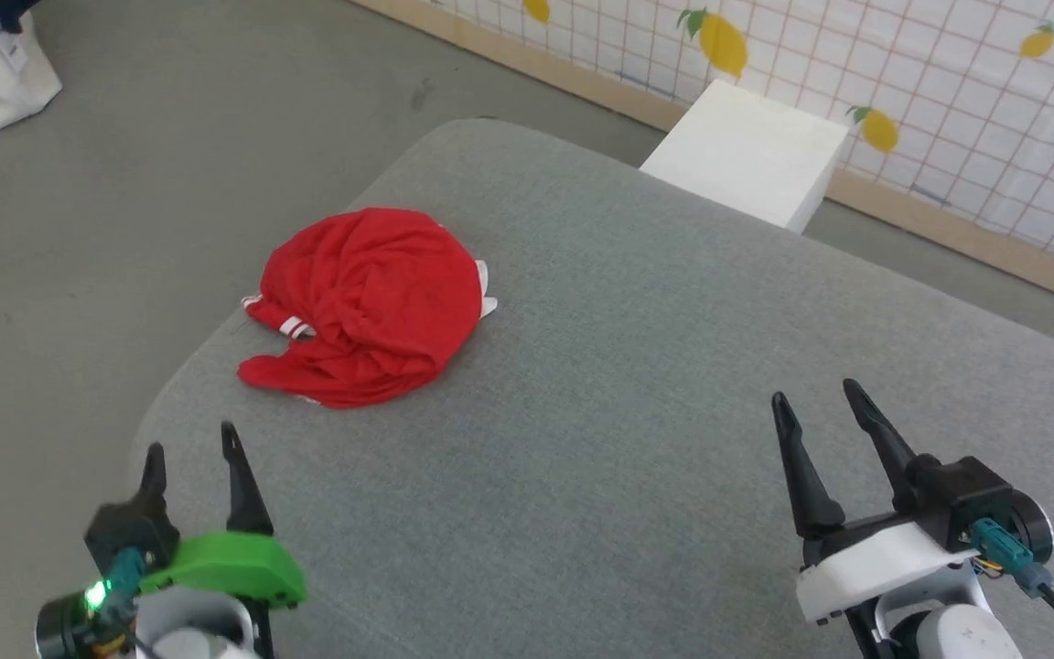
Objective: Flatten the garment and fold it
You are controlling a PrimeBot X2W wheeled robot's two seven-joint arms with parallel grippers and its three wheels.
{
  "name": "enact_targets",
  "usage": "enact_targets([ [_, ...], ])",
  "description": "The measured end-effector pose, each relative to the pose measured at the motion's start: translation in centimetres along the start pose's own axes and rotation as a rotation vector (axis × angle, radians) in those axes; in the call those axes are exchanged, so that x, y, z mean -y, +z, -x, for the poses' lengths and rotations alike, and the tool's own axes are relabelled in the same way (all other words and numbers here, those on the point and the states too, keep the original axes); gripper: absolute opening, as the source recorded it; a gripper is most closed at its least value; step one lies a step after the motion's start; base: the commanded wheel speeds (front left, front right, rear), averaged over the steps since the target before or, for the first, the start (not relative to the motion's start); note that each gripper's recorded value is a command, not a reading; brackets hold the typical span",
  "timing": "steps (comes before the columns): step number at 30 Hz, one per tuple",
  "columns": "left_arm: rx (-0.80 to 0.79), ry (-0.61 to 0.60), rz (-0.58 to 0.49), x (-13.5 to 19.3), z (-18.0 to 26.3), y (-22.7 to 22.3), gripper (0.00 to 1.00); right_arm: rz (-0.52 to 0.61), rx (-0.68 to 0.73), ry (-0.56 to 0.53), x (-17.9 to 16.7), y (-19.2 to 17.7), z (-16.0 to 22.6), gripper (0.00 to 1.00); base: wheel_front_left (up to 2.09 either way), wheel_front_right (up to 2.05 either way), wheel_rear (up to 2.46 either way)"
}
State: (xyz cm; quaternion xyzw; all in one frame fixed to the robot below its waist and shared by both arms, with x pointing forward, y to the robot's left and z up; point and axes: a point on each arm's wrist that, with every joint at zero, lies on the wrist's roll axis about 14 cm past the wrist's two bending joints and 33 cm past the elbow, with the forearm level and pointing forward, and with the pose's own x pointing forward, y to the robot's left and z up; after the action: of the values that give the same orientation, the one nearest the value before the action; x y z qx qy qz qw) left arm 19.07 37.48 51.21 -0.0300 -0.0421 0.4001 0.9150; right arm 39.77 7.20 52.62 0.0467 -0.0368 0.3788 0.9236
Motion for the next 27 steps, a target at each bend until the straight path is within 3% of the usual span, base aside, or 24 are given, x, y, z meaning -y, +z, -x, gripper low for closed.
enact_targets([
  [13, -0.135, -0.032, 0.107, 4.8, -10.9, -0.1, 1.0, 0.0, -0.013, 0.042, 0.5, -1.5, -3.6, 1.0, 0.0, 0.0, 0.0],
  [22, -0.479, -0.006, 0.09, 7.4, -15.9, -6.9, 1.0, -0.006, -0.071, -0.025, 5.4, -5.0, -4.2, 1.0, 0.0, 0.0, 0.0],
  [27, -0.693, 0.02, 0.071, 8.4, -15.7, -12.3, 1.0, -0.021, -0.132, -0.086, 8.2, -7.9, -2.9, 1.0, 0.0, 0.0, 0.0],
])
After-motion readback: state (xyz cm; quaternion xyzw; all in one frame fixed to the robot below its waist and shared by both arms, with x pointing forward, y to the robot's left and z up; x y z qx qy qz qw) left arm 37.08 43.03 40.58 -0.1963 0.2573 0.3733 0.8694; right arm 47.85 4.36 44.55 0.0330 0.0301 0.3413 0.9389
